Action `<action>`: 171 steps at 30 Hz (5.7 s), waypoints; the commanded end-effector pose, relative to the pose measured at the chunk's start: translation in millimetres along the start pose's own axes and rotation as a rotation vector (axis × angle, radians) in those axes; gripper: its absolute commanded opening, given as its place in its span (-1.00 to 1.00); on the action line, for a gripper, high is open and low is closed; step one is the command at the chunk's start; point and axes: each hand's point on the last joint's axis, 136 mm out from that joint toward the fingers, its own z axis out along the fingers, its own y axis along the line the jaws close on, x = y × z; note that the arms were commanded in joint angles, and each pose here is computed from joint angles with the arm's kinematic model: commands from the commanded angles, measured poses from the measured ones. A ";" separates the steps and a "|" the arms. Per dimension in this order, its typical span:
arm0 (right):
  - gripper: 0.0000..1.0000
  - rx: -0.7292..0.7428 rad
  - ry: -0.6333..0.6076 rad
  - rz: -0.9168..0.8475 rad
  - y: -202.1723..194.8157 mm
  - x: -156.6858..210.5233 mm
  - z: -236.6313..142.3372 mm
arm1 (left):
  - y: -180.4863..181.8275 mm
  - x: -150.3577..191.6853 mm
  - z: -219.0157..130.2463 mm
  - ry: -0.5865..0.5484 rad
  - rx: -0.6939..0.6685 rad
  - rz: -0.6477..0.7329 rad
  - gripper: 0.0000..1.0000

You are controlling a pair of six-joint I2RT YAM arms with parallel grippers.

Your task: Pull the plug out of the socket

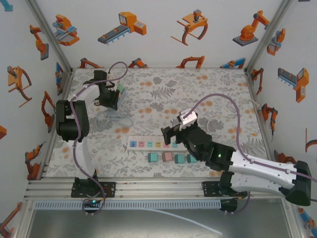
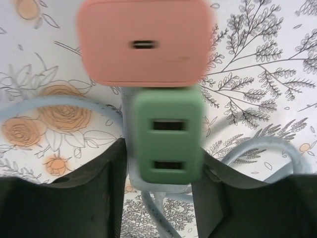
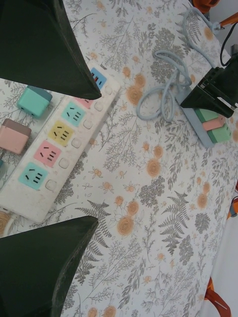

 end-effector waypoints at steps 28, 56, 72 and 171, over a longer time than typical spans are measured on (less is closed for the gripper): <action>0.71 0.125 -0.075 0.337 -85.0 16.4 -85.9 | -271.7 31.9 -29.4 -0.078 0.465 0.900 -0.43; 0.86 0.163 -0.119 -0.054 -84.6 -3.5 -82.6 | -275.4 -15.6 -135.1 -0.419 0.235 0.917 0.56; 0.76 -0.526 0.186 -0.417 -30.6 8.9 33.2 | -217.5 -20.7 -131.0 -0.360 0.139 0.023 0.46; -1.00 -0.759 0.426 -0.710 -58.3 147.7 142.1 | -206.4 -0.8 -105.4 -0.240 0.076 -0.270 0.37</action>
